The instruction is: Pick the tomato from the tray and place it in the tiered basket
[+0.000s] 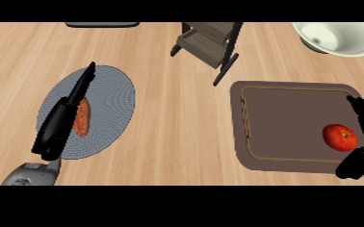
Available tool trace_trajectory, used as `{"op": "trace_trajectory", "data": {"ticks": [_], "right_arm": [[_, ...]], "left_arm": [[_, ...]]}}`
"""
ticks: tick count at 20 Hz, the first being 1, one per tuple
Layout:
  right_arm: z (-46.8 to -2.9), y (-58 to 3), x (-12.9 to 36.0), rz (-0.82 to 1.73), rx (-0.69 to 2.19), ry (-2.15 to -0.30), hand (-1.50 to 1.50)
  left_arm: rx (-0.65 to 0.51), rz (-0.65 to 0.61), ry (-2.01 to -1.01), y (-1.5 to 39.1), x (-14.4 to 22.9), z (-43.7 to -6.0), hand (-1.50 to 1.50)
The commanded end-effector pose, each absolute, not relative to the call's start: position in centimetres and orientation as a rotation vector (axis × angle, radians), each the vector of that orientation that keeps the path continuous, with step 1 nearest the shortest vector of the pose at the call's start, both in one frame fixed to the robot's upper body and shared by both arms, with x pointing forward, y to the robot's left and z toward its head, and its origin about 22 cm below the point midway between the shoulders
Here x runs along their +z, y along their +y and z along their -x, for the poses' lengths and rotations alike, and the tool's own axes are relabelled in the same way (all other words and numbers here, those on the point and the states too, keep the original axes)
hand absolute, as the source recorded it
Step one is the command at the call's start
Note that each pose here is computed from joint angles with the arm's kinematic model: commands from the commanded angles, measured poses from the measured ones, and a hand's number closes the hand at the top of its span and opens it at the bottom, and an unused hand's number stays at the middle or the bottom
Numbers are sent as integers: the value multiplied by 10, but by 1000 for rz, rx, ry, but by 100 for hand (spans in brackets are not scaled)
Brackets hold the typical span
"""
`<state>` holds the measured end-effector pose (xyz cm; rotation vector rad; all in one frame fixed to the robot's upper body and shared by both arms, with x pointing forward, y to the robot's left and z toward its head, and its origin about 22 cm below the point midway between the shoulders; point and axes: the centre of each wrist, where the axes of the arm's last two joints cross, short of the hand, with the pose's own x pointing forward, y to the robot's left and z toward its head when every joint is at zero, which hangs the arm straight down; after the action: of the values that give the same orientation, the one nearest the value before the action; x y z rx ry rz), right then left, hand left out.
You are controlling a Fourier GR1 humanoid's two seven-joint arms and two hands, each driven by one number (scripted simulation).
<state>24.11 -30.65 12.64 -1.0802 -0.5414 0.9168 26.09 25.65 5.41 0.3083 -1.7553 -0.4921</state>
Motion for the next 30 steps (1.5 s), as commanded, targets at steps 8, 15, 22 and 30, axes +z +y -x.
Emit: {"op": "trace_trajectory", "data": {"ticks": [8, 15, 22, 30], "right_arm": [[-252, -343, 104, 1080, 854, -472, -150], [-259, -343, 67, 1090, 843, -467, -150], [-262, -338, 48, 1060, 821, -476, -150], [-262, -354, 37, 1009, 865, -626, 150]], "left_arm": [[-485, -300, -1749, 250, 43, -272, 0], [-472, -307, -1752, 240, 48, -253, 0], [-482, -303, -1766, 247, 70, -253, 0], [-504, -304, -1753, 256, 55, -261, 0]]}}
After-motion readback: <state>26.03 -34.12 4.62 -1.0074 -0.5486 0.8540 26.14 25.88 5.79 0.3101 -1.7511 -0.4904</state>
